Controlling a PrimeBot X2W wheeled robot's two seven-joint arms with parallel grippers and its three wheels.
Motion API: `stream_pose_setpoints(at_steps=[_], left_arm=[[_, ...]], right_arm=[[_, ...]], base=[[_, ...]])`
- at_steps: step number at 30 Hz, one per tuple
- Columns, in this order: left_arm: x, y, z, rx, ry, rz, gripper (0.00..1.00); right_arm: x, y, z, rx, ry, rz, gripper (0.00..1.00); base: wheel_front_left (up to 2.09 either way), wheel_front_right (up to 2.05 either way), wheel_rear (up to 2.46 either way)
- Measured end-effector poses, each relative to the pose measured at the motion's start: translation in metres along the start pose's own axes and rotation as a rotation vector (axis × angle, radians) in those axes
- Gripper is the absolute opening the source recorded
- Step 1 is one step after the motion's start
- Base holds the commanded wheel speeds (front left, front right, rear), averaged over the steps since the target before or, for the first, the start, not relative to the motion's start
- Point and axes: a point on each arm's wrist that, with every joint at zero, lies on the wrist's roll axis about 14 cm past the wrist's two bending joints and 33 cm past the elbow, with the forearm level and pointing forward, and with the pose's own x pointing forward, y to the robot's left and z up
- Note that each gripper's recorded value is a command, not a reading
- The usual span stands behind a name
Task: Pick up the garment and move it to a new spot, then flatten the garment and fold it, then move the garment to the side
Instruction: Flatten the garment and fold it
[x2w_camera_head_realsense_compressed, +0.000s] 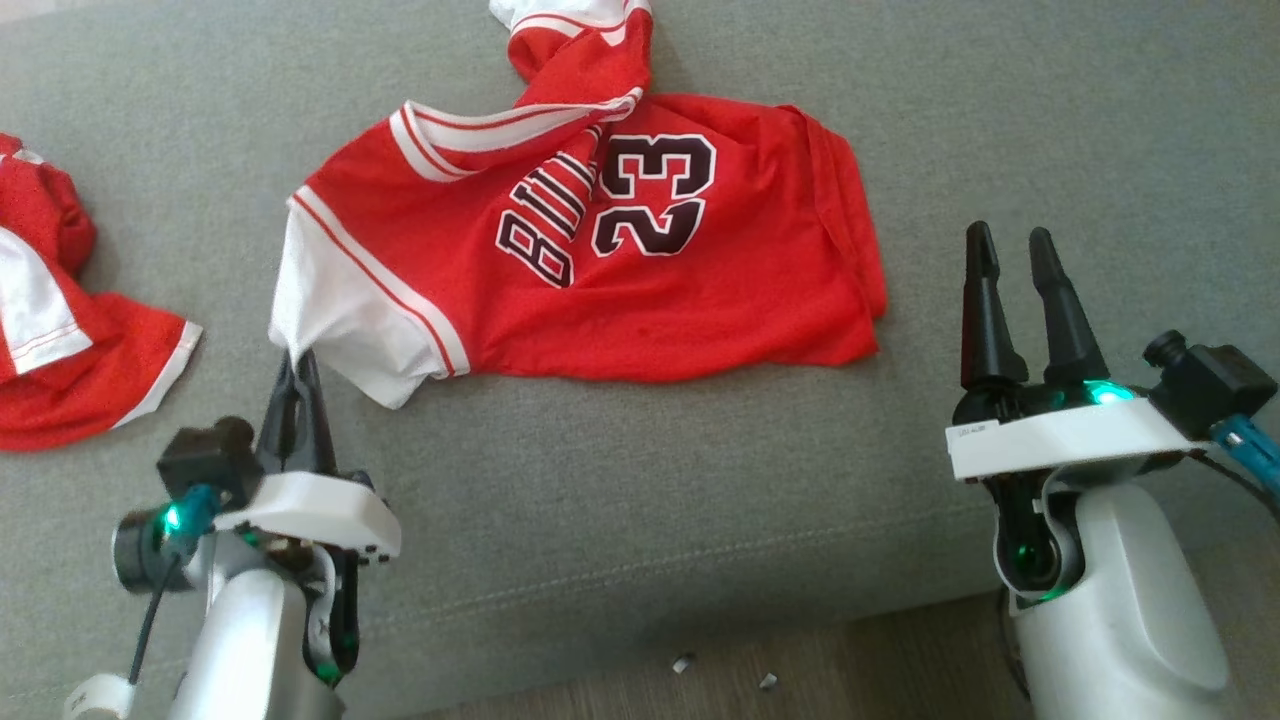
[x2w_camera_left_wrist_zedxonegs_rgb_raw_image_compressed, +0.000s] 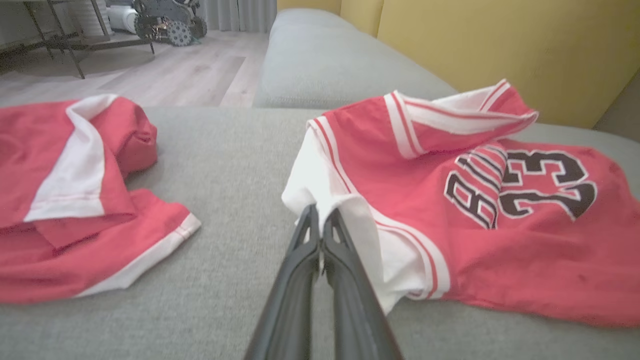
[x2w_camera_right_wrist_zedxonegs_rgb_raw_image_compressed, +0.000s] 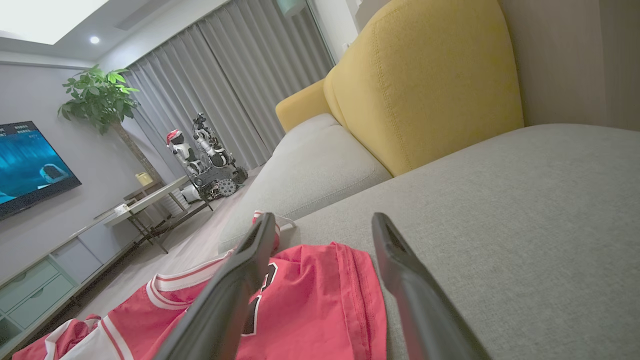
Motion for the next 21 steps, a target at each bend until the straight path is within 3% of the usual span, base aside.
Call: stream_pose_setpoints(at_steps=[3, 4, 5, 13, 21], left_arm=[[-0.004, 0.006, -0.021, 0.009, 0.072, 0.024, 0.0], [-0.005, 0.008, -0.024, 0.012, 0.082, 0.034, 0.46], [-0.004, 0.01, -0.025, 0.014, 0.084, 0.041, 1.0], [0.002, 0.017, 0.008, -0.008, -0.01, 0.078, 1.0], [-0.014, 0.007, 0.057, -0.056, -0.166, 0.034, 1.0]], right_arm=[[0.0, -0.001, -0.005, 0.001, 0.017, -0.003, 1.0], [0.0, -0.001, -0.007, 0.002, 0.022, -0.004, 1.0], [0.0, -0.001, -0.008, 0.002, 0.026, -0.004, 1.0], [0.0, 0.004, -0.016, 0.006, 0.05, 0.008, 1.0], [-0.005, 0.01, -0.022, 0.009, 0.069, 0.019, 1.0]], base=[[0.0, 0.0, 0.0], [0.0, 0.0, 0.0], [0.0, 0.0, 0.0], [0.0, 0.0, 0.0], [0.0, 0.0, 0.0]])
